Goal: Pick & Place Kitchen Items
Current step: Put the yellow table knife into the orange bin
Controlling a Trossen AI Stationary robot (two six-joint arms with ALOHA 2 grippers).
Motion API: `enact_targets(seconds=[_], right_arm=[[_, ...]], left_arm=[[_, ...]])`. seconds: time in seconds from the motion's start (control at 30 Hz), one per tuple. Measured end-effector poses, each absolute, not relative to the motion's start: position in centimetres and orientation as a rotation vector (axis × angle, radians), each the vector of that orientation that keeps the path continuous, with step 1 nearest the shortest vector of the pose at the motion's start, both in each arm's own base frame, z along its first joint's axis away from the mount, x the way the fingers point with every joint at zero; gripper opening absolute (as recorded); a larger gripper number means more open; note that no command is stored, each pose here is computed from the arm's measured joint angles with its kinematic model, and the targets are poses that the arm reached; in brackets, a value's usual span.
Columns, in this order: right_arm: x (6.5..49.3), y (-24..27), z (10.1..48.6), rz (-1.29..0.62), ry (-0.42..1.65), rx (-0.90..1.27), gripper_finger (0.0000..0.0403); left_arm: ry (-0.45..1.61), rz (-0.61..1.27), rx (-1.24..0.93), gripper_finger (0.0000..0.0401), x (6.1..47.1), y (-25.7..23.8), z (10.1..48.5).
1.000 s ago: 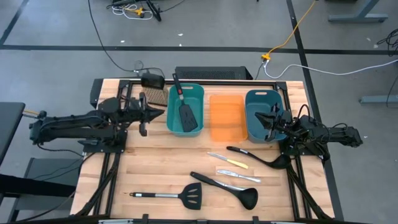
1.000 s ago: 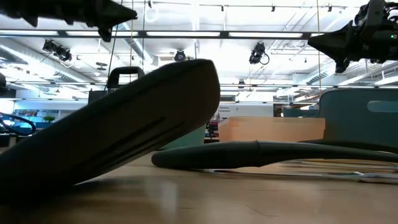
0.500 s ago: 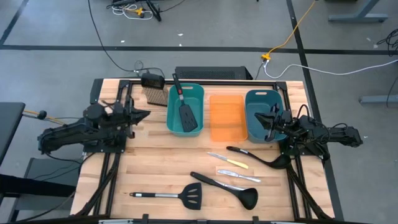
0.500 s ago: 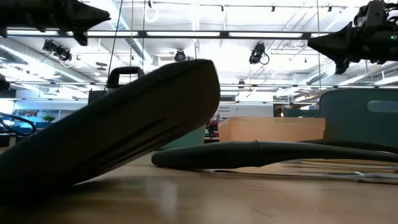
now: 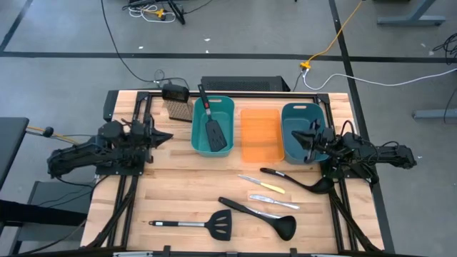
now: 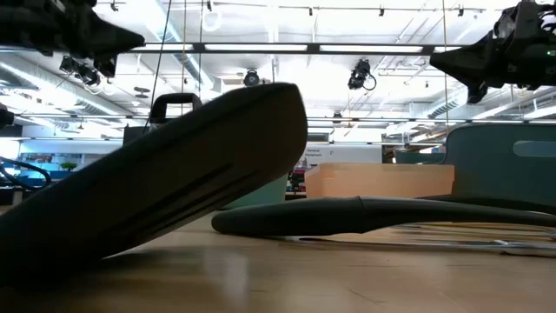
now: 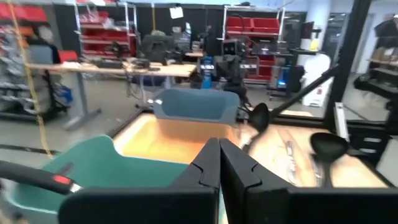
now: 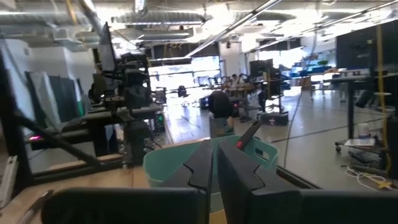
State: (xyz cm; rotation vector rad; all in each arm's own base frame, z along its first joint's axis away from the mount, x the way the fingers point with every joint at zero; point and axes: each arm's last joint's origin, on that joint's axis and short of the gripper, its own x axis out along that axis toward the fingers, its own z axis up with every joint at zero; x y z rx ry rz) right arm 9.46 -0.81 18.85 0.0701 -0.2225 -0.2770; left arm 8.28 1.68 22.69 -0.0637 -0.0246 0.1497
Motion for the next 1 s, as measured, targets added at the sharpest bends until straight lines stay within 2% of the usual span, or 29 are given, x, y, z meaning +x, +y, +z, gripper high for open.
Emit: enact_targets(seconds=[0.13, 0.27, 0.37, 0.47, 0.6, 0.77, 0.87, 1.0], right_arm=[[9.4, -0.8, 19.0, -0.264, -0.234, 0.072, 0.0032], [9.1, -0.8, 20.3, -0.252, -0.365, 0.081, 0.0032], [8.4, -0.7, 22.7, -0.228, -0.422, 0.054, 0.0032], [8.1, -0.8, 25.8, -0.273, -0.382, 0.031, 0.0032], [9.0, -0.7, 30.4, -0.3, -0.235, -0.029, 0.0032], [12.7, -0.5, 35.1, -0.351, 0.143, -0.124, 0.0037], [15.1, 0.0, 36.5, -0.367, 0.422, -0.175, 0.0057], [18.2, 1.2, 37.3, -0.298, 0.679, -0.175, 0.0104]], left_arm=[[-0.046, 0.145, -0.096, 0.0003, 9.3, 1.9, 20.0], [-0.095, 0.102, -0.072, 0.0005, 9.8, 1.9, 18.4], [-0.119, 0.051, -0.065, 0.0009, 9.9, 1.8, 17.9], [-0.118, 0.038, -0.08, 0.001, 9.9, 1.7, 17.9], [-0.123, 0.057, -0.101, 0.0008, 9.9, 1.8, 17.9], [-0.128, 0.163, -0.165, 0.0009, 9.9, 2.1, 17.8], [-0.098, 0.16, -0.201, 0.0016, 9.9, 2.1, 17.5], [-0.061, 0.164, -0.21, 0.0019, 10.0, 2.1, 17.2]])
